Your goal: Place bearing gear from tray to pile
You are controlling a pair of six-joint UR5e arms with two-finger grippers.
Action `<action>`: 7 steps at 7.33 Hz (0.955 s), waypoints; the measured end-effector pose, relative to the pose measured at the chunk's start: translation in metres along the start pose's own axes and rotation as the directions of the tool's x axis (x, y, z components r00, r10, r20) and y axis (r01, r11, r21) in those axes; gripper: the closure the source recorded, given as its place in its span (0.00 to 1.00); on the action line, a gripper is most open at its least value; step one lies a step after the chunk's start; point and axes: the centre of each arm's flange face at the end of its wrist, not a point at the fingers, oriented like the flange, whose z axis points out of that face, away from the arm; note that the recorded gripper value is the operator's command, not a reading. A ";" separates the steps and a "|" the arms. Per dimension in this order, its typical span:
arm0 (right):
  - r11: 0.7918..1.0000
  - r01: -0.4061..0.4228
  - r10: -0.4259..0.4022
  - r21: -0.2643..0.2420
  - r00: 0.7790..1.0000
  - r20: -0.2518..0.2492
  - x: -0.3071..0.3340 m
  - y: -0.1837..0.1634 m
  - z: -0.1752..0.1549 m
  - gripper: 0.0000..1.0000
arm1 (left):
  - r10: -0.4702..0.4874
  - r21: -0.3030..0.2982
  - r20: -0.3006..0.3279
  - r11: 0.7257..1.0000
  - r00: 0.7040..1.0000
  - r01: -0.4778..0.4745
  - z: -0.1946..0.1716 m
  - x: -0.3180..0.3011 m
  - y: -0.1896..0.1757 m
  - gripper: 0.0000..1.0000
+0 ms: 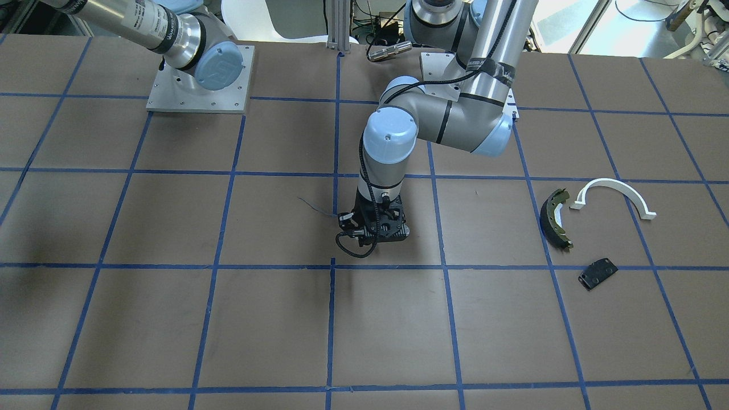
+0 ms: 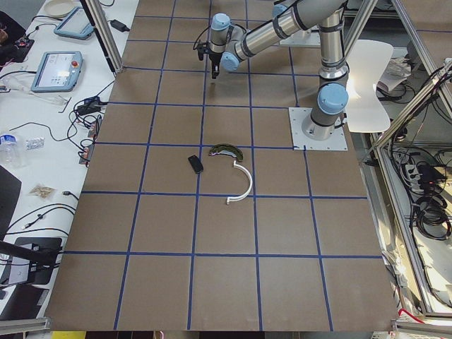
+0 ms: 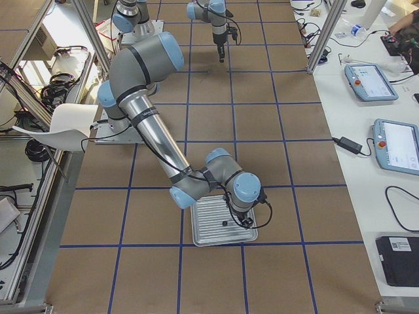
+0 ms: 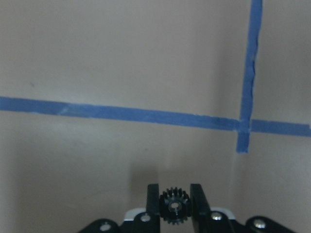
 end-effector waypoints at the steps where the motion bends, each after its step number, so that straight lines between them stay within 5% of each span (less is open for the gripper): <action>1: 1.000 -0.009 0.009 -0.013 1.000 0.008 0.001 0.007 0.006 0.29 | -0.004 -0.023 0.020 1.000 1.000 0.005 -0.012 -0.031 -0.011 1.00; 5: 0.997 -0.019 0.021 -0.071 0.999 0.028 0.002 0.017 0.021 0.54 | 0.093 -0.160 0.059 0.984 0.994 -0.082 -0.055 -0.227 -0.058 1.00; 6: 0.997 -0.021 0.023 -0.074 0.999 0.032 0.002 0.017 0.024 0.86 | 0.135 -0.178 0.078 0.977 0.988 -0.119 -0.060 -0.278 -0.064 1.00; 7: 0.997 -0.021 0.024 -0.076 0.999 0.033 0.002 0.017 0.025 1.00 | 0.198 -0.196 0.081 0.964 0.977 -0.179 -0.066 -0.328 -0.064 1.00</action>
